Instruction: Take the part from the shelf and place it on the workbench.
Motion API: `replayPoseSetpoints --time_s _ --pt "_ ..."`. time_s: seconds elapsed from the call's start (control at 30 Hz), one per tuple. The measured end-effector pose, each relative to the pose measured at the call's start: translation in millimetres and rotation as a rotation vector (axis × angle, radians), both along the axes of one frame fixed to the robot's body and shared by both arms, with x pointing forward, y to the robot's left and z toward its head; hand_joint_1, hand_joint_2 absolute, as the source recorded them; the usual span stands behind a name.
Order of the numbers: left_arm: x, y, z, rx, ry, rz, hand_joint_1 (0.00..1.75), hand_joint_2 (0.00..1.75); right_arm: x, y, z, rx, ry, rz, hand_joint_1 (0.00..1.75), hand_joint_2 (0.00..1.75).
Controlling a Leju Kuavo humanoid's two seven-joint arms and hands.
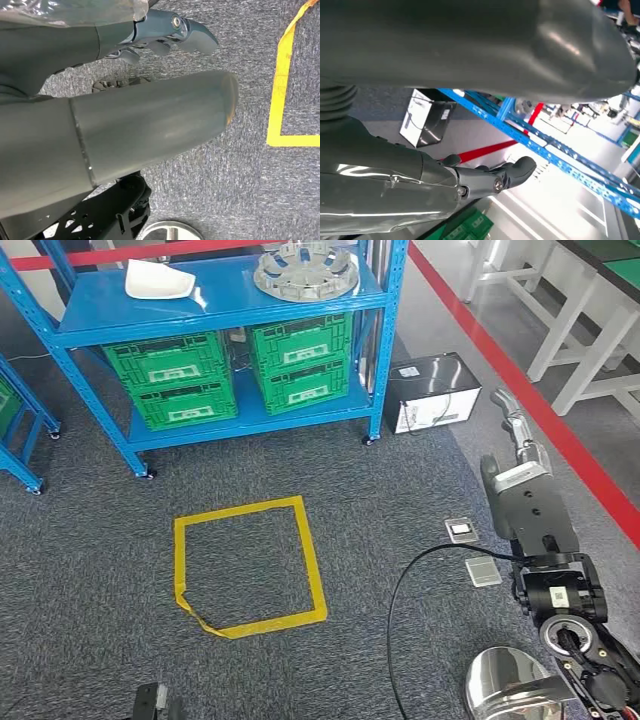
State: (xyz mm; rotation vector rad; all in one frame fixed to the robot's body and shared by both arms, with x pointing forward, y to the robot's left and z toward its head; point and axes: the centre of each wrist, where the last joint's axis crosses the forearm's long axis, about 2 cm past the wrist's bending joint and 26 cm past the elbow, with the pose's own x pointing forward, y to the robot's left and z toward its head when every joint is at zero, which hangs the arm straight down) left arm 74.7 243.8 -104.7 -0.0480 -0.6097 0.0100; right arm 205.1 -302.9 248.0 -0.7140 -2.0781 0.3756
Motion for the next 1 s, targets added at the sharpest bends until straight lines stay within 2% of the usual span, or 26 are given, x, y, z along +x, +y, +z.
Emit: replayPoseSetpoints --time_s 0.63,1.0 --pt "-0.3 -2.1 0.1 -0.013 0.001 -0.015 0.0 0.0 -7.8 1.1 -7.7 0.017 -0.013 -0.049 0.0 0.0" --pt "0.7 -2.5 0.3 -0.024 0.007 -0.03 0.0 0.0 -8.0 5.9 -9.7 -0.067 0.044 0.008 0.0 0.0"
